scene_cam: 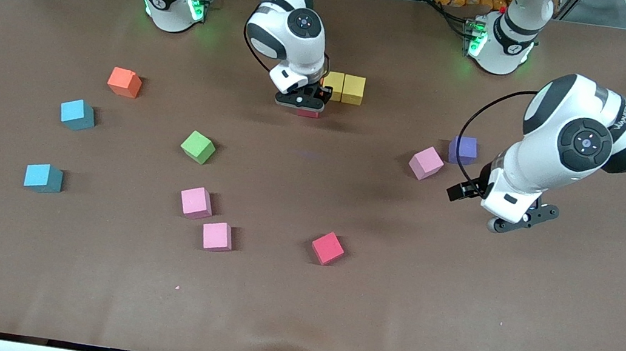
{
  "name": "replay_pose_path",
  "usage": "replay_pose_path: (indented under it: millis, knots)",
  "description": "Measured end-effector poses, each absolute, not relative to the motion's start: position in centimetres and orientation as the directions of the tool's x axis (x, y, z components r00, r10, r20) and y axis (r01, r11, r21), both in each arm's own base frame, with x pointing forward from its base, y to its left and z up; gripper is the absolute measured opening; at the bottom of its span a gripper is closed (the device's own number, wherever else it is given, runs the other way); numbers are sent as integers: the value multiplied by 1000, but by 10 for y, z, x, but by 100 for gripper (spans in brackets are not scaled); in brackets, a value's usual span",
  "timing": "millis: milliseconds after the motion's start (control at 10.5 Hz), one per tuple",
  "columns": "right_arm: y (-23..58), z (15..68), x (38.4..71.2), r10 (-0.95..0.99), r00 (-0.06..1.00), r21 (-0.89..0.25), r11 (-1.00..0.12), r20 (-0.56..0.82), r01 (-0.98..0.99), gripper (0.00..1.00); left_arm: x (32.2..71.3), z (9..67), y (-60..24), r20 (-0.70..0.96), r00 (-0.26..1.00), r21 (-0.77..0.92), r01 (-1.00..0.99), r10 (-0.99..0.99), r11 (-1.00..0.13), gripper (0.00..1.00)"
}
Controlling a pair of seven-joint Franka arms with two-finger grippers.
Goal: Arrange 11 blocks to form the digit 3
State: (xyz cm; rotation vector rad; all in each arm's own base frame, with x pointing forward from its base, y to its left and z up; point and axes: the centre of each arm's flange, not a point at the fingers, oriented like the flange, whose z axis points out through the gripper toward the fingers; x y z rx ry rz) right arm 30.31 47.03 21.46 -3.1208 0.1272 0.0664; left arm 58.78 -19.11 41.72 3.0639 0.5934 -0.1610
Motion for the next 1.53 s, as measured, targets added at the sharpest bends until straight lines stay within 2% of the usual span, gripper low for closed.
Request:
replay_pose_path:
  millis: [478,573,860,1146,1337,1528]
  knots:
    - [470,212,303,-99,994,-13,-995,-47,-100,53,621,404,-272,-145,872,65,480,468,-875,100]
    - [470,212,303,-104,994,-13,-994,-47,-104,60,626,395,-288,-132,857,48,508,498,-860,100]
    - [474,217,306,-105,994,-26,-994,-39,-106,100,634,358,-353,-27,817,-23,576,576,-817,100]
    - [475,229,314,-68,997,2,-998,-24,-68,100,648,332,-390,10,810,15,586,586,-810,100]
    - [460,263,338,-47,999,50,-998,12,-47,100,661,312,-397,16,804,72,591,594,-803,100]
    - [434,298,373,-22,998,46,-999,61,-25,100,663,285,-412,13,798,105,599,603,-794,100]
